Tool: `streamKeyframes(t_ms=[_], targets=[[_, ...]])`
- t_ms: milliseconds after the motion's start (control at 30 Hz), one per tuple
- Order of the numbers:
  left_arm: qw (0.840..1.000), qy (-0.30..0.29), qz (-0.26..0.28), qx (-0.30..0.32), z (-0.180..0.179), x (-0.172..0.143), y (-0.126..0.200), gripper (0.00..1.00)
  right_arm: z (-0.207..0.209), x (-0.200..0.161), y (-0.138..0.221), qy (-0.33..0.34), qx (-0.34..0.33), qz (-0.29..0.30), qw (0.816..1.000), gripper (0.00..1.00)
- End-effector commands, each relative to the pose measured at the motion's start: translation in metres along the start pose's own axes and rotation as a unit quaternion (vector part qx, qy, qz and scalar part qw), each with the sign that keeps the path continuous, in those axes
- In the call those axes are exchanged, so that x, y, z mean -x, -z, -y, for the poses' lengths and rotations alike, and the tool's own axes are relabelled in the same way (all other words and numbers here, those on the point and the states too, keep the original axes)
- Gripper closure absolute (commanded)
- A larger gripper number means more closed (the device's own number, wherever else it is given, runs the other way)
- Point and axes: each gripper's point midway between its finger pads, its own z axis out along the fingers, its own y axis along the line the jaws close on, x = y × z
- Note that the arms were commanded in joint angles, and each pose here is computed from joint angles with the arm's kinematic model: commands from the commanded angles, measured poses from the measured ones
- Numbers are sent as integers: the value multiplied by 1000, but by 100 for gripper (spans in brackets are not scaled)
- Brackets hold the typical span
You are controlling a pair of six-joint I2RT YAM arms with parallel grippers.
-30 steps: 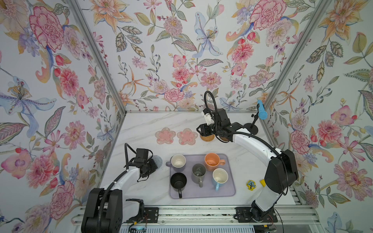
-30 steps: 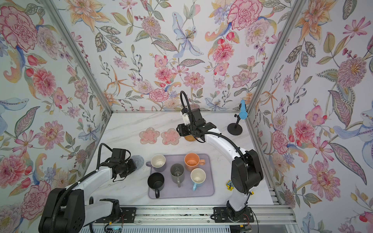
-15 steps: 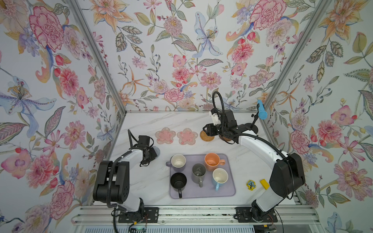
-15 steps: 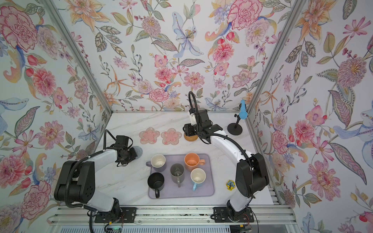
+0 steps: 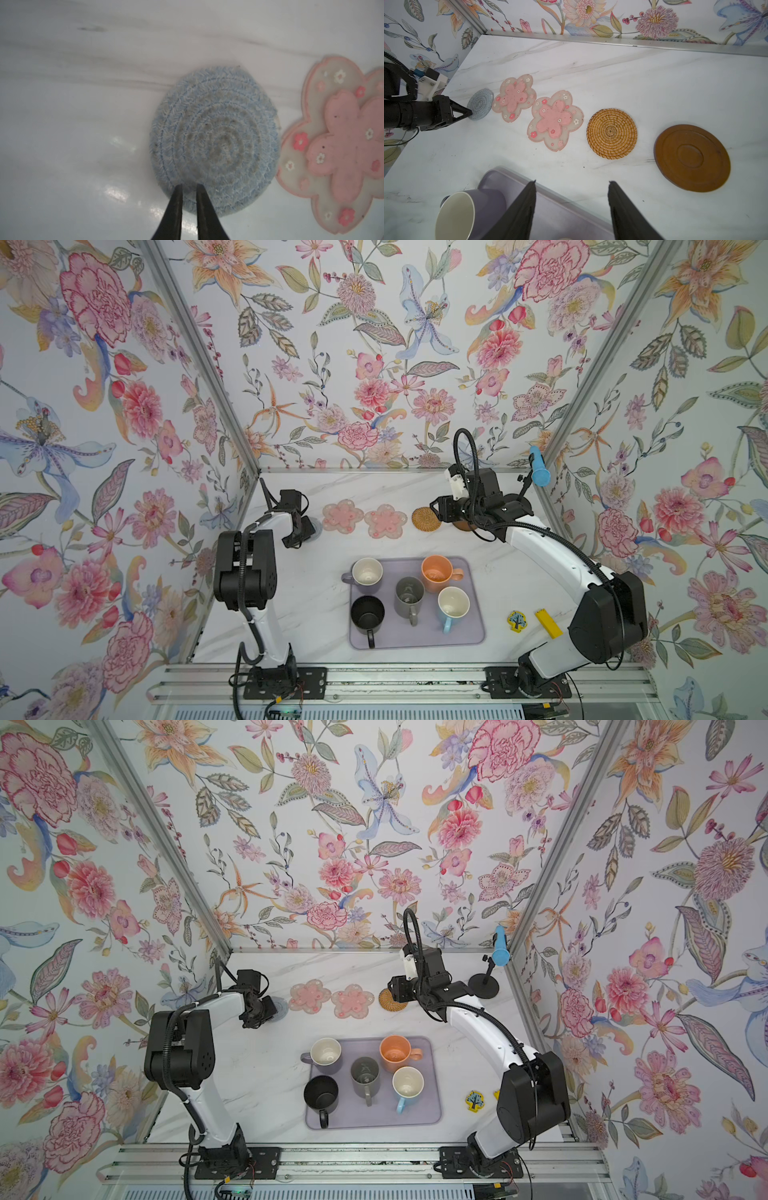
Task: Place cups on coasters
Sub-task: Move the coaster to the top-left of the table.
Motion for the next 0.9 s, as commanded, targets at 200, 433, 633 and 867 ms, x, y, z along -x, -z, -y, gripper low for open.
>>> streamKeyframes(t_ms=[200, 433, 633, 867], targets=[[999, 3, 0, 32, -22, 33, -6, 83, 5, -13, -3, -11, -10, -19, 1000, 43], [999, -31, 43, -13, 19, 38, 34, 78, 5, -16, -9, -15, -11, -28, 999, 42], [998, -40, 11, -37, 37, 14, 18, 78, -4, -20, -19, -17, 0, -40, 999, 43], [999, -40, -21, -9, 24, -9, -13, 78, -3, -24, -20, -12, -6, -46, 999, 42]])
